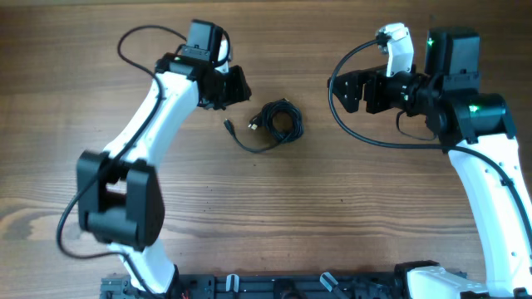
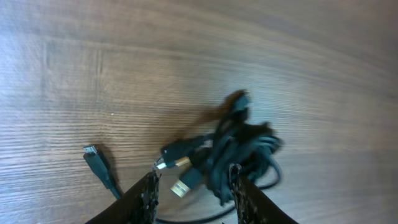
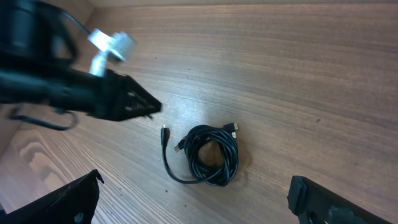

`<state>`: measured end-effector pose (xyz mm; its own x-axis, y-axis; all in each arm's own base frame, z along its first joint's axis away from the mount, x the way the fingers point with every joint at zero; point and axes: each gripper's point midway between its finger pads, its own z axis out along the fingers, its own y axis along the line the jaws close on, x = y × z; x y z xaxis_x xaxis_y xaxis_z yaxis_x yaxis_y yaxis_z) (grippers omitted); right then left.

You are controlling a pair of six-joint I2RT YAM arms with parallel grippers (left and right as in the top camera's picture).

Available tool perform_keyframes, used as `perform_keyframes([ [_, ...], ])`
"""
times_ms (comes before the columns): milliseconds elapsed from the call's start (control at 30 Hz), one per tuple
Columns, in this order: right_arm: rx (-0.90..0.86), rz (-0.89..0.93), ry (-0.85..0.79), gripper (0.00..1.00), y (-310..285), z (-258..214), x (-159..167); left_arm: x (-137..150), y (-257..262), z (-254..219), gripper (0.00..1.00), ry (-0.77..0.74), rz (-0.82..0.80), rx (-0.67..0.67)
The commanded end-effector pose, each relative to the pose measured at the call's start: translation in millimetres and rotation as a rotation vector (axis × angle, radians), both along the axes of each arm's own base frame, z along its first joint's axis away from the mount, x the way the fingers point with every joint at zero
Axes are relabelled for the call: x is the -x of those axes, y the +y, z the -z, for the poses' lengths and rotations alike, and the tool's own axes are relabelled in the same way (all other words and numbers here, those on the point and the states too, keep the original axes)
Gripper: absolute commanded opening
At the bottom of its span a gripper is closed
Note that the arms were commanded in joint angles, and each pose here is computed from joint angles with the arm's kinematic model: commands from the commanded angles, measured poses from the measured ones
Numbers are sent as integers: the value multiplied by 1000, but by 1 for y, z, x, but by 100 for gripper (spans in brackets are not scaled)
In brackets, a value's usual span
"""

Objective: Untangle cables
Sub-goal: 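Reach the left gripper down and grasp the black cable coil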

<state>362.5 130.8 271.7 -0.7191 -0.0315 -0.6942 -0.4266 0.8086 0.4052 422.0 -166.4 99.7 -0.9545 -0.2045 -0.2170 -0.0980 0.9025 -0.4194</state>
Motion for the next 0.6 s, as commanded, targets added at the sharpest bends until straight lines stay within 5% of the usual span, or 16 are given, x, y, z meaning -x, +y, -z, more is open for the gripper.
perform_keyframes([
  [0,-32,-5,-1,99,5,-9,0,-2,-10,28,41,63,-18,8],
  [267,-31,-6,9,99,5,-7,1,-10,-43,48,55,22,49,16],
  [567,-28,-6,29,99,4,-4,4,-7,-48,72,42,61,60,15],
])
